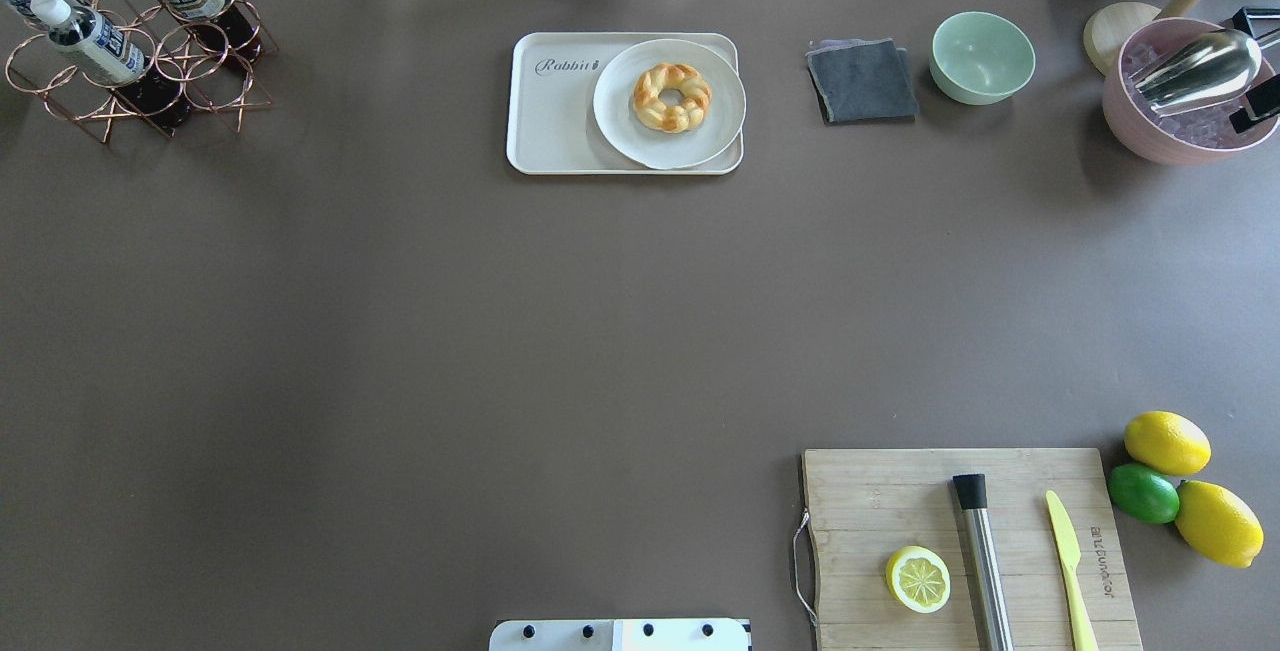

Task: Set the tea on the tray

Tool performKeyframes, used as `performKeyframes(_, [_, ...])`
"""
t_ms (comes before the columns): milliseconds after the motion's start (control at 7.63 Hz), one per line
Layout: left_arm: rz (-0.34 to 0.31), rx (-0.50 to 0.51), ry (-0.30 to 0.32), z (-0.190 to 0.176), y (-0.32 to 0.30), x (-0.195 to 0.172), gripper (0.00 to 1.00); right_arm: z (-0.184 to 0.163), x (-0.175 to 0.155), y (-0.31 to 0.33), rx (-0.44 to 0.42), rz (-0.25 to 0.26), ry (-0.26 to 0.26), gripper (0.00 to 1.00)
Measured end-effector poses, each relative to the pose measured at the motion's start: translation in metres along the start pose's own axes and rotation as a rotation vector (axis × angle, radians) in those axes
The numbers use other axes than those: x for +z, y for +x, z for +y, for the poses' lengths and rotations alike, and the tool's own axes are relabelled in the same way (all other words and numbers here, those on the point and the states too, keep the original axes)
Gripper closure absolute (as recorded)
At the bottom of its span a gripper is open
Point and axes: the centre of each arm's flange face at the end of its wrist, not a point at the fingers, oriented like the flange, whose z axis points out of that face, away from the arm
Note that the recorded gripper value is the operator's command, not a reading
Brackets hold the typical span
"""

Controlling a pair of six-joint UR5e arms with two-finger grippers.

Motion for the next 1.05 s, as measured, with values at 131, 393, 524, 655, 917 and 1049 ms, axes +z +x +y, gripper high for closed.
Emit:
performKeyframes(131, [0.0, -0.001, 0.0, 0.0005, -0.0002, 0.0002, 0.02, 0.0002, 0.0001, 0.0003, 0.0, 0.002, 0.0, 0.0])
performKeyframes(393, [-0.006, -0.004, -0.003, 0.0012, -0.0024, 0.0016, 0.02, 0.003, 0.0016, 0.0022, 0.002, 0.002, -0.002, 0.0])
performKeyframes(524, [-0.009, -0.004, -0.003, 0.0011, -0.0029, 0.0018, 0.02, 0.0033, 0.0019, 0.0025, 0.002, 0.003, -0.002, 0.0])
performKeyframes(655, [-0.01, -0.003, -0.003, 0.0011, -0.0032, 0.0019, 0.02, 0.0035, 0.002, 0.0028, 0.003, 0.003, -0.002, 0.0])
performKeyframes(917, [-0.013, -0.002, 0.005, 0.0019, -0.0053, 0.0003, 0.02, 0.0047, 0.0042, 0.0051, 0.007, 0.005, -0.007, 0.0])
performKeyframes(1049, [-0.015, 0.0, 0.011, 0.0017, -0.0064, -0.0006, 0.02, 0.0079, 0.0061, 0.0076, 0.01, 0.007, -0.011, 0.0])
